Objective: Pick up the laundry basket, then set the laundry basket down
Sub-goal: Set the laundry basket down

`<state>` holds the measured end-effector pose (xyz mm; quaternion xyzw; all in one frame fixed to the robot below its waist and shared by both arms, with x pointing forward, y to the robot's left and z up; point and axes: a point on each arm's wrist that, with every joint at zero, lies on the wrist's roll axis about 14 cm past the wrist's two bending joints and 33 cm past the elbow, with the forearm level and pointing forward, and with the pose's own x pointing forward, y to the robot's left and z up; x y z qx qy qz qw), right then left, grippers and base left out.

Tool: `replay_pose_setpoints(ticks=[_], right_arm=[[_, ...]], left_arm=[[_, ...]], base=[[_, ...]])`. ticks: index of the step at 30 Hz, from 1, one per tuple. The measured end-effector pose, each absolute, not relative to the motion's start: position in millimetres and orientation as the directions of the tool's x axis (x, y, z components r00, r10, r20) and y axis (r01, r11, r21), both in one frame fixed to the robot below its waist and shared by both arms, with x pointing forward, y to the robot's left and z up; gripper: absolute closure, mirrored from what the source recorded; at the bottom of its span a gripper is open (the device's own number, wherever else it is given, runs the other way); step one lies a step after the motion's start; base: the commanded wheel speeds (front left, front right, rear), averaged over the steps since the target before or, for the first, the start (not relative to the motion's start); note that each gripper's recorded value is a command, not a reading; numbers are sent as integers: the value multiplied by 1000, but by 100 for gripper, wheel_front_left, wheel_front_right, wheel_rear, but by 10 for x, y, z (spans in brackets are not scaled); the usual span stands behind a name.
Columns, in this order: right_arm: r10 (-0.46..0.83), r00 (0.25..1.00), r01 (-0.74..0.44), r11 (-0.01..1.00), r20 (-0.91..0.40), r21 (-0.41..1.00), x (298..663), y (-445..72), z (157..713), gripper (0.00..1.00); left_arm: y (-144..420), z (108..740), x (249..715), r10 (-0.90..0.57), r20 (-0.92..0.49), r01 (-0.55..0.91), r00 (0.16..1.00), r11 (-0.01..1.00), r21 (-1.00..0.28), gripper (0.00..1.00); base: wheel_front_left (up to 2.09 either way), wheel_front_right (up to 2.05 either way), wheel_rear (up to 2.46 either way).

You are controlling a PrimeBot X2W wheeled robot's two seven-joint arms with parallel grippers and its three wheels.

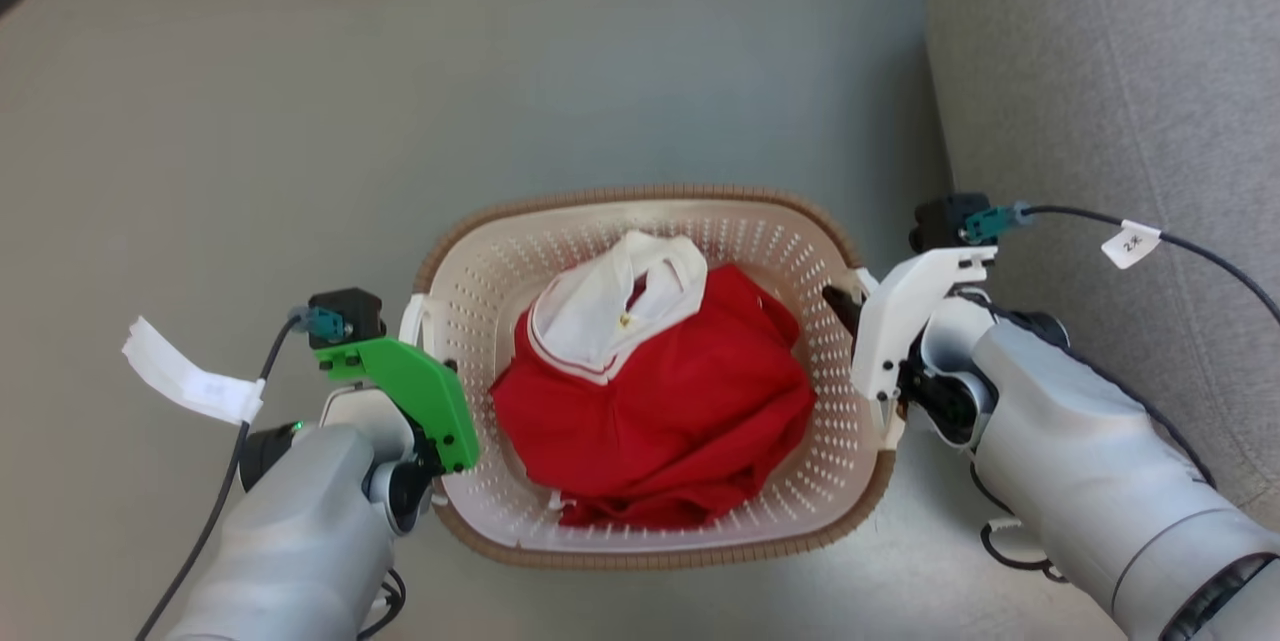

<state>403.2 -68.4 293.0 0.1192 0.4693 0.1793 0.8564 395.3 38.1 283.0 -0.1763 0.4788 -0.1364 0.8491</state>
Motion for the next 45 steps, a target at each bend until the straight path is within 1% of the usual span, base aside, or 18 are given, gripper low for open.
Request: replay_pose_setpoints(ticks=[31,40,45], right_arm=[[428,481,-171,902,-765,397,4331,-712,2141,100],[434,490,-177,899,-756,401,4455,-693,1957,100],[436,478,-166,898,-763,408,4474,-686,1837,100]], left_arm=[[346,2042,4286,-384,-788,-5,481,898,-441,100],[360,1844,4388,-374,-792,-25,483,898,-440,100],[364,1723,4406,-369,-801,-33,472,900,-435,100]], base=[[0,0,0],[0,0,0],[0,0,0]])
